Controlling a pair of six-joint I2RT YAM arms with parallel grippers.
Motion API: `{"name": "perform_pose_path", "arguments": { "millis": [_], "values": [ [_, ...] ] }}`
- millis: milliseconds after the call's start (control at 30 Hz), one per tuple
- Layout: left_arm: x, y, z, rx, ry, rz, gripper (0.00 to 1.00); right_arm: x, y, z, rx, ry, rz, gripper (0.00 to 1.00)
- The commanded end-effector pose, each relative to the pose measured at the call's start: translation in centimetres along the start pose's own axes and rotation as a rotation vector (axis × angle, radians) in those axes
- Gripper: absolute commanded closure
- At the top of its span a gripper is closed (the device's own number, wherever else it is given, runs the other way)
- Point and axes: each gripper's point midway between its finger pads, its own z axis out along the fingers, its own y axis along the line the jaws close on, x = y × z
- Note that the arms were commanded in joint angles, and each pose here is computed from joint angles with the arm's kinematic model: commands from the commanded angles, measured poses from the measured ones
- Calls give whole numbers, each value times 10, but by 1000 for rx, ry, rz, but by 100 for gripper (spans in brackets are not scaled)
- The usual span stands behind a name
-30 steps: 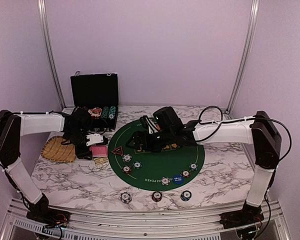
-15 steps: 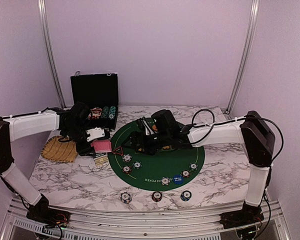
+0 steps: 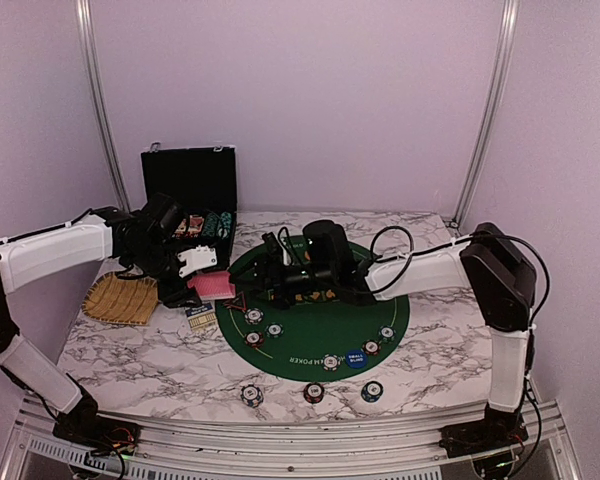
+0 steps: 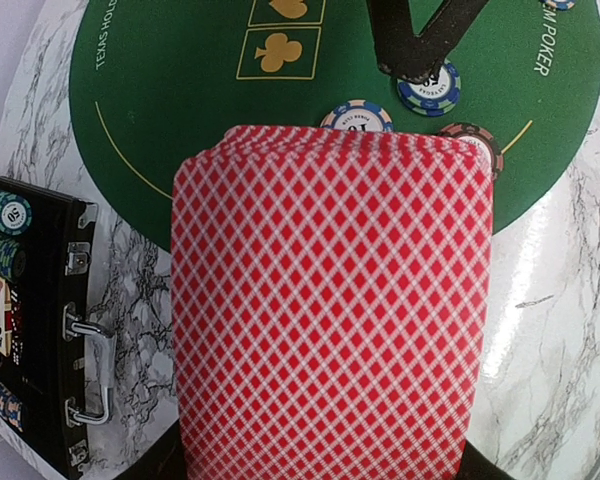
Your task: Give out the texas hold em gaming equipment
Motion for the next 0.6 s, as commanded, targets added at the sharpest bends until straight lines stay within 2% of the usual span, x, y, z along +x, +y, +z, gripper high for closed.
{"name": "perform_pose_path", "arguments": {
  "millis": [0, 267, 567],
  "values": [
    [-20, -1, -20, -7, -64, 4, 100, -9, 18, 4, -108, -9, 15, 6],
    [-30, -5, -26, -6, -91, 19, 100, -6, 14, 9, -127, 4, 42, 12],
    [-37, -8, -29, -4, -107, 33, 100, -9, 21, 15, -183, 11, 61, 23]
  ]
}}
